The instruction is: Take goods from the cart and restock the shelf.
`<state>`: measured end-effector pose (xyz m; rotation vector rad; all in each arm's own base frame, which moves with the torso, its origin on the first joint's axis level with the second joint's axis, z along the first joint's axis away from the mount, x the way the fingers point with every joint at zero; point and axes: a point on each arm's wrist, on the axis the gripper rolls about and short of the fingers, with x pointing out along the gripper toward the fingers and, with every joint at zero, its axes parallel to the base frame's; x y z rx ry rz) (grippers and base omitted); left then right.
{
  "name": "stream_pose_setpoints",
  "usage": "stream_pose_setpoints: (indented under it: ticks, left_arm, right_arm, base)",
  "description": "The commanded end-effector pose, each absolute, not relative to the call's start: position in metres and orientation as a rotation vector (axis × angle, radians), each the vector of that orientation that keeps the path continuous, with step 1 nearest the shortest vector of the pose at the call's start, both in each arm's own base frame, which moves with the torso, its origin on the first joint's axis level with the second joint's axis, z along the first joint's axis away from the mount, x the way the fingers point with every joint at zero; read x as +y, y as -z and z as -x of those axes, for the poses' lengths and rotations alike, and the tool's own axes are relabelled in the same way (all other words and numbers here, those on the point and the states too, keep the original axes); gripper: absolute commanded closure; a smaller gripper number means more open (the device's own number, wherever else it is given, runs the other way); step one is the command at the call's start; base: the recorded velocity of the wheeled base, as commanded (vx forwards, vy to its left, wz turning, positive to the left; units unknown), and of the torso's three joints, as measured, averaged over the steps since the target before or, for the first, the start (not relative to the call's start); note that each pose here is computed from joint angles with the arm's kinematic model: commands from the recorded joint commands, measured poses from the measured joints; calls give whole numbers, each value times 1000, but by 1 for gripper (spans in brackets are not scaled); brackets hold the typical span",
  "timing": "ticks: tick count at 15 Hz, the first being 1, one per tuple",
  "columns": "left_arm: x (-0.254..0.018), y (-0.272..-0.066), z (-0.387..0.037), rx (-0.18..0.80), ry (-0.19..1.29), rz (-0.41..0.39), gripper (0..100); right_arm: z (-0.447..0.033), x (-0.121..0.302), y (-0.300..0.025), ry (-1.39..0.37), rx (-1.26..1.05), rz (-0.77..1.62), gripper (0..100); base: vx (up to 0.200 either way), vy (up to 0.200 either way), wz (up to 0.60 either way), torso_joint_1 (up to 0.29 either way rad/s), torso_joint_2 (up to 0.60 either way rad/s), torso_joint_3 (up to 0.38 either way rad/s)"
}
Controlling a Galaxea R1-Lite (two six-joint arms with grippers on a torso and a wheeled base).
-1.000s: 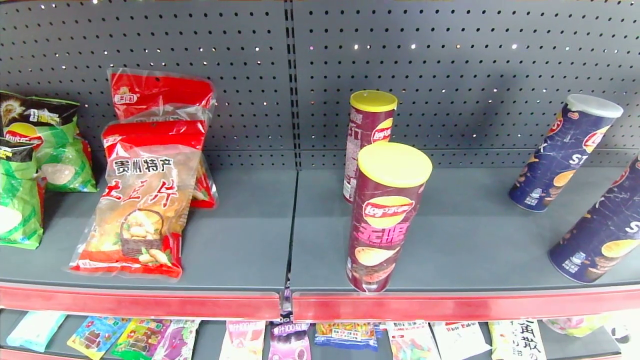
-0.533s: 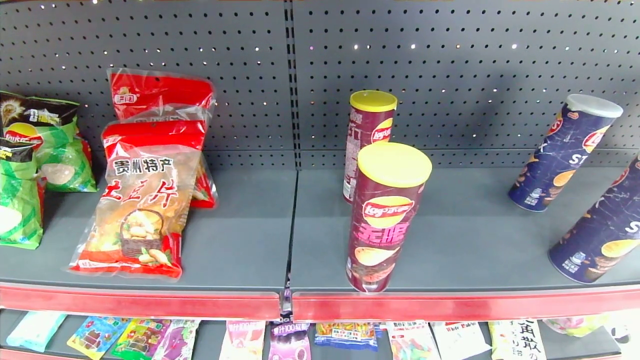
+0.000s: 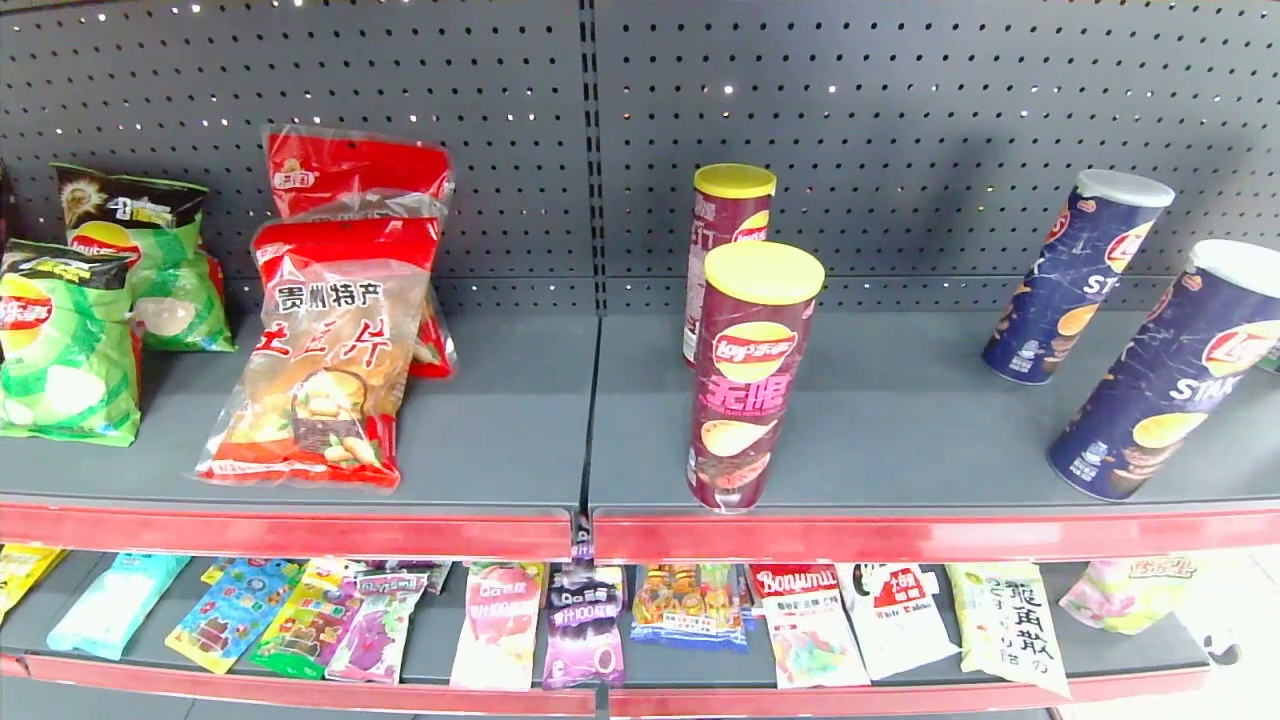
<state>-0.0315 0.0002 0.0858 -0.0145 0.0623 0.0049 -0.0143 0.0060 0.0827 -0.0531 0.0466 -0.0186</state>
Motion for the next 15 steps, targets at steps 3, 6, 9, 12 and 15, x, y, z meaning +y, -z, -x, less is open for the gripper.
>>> stream_pose_setpoints:
  ticks: [3, 6, 9, 12, 15]
  left_arm:
    - [0, -86, 31, 64, -11, 19, 0]
    - [0, -85, 31, 66, -13, 19, 0]
    - [0, -86, 31, 64, -11, 19, 0]
    - [0, -86, 31, 64, -10, 20, 0]
    - [0, -86, 31, 64, -7, 18, 0]
  right_arm:
    - [14, 6, -83, 18, 46, 60, 0]
    - [14, 6, -83, 18, 46, 75, 0]
    - [14, 6, -83, 18, 46, 78, 0]
    - [14, 6, -83, 18, 46, 78, 0]
    - [14, 6, -83, 18, 46, 78, 0]
  base:
    - [0, -67, 0, 6, 2, -1]
    - [0, -200, 0, 1, 5, 2]
    - [0, -200, 0, 11, 5, 2]
    - [0, -200, 0, 4, 5, 1]
    - [0, -200, 0, 1, 4, 6]
